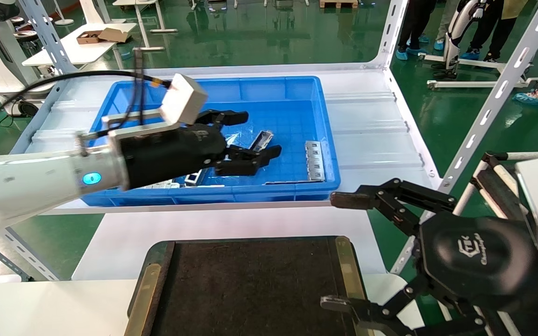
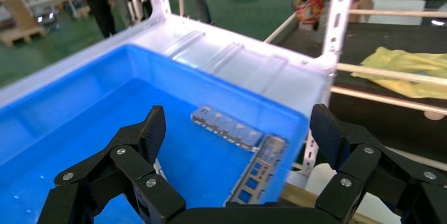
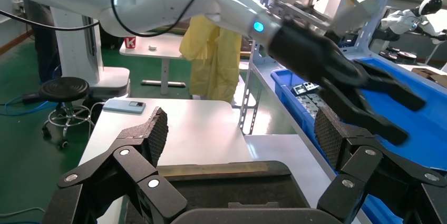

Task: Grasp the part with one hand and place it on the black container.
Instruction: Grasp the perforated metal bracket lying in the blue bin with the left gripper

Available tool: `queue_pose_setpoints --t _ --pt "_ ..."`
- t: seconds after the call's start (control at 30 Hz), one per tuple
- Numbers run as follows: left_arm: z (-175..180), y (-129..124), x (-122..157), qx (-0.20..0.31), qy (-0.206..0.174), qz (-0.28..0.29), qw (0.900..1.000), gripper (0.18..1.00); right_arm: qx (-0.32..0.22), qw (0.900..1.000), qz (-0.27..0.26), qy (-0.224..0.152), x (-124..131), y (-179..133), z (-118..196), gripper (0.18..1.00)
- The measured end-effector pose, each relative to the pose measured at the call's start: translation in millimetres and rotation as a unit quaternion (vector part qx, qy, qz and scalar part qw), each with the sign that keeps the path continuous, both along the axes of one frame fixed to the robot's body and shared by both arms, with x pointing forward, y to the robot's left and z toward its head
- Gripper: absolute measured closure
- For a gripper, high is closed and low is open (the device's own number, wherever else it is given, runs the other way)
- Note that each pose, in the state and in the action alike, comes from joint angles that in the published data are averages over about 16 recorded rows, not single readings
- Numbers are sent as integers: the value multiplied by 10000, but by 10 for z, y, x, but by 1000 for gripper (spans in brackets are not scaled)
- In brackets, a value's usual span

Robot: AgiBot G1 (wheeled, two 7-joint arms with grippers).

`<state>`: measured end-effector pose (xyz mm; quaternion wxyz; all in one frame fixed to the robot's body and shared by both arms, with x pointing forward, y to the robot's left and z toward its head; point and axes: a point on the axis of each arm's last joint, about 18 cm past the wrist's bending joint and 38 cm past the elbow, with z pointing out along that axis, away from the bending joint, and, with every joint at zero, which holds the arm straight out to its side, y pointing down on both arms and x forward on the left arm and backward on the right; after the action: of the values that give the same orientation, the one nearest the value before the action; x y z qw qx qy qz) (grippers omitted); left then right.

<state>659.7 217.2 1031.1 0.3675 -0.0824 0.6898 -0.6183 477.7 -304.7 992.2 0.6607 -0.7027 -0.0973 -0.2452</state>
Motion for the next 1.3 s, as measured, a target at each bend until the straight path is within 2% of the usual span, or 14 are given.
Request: queue_pose_setpoints --t 0.3,0.57,0.97,1.3 --pt "-75 -237 589 11 275 683 9973 184 0 10000 0 0 0 0 0 178" --pt "-176 -348 928 41 404 1229 9916 184 0 10000 0 0 0 0 0 178" --pt "-272 -327 1107 -40 492 1642 9852 201 0 10000 0 0 0 0 0 198" --pt "-358 -283 1135 -61 609 1726 9831 299 0 10000 0 0 0 0 0 293"
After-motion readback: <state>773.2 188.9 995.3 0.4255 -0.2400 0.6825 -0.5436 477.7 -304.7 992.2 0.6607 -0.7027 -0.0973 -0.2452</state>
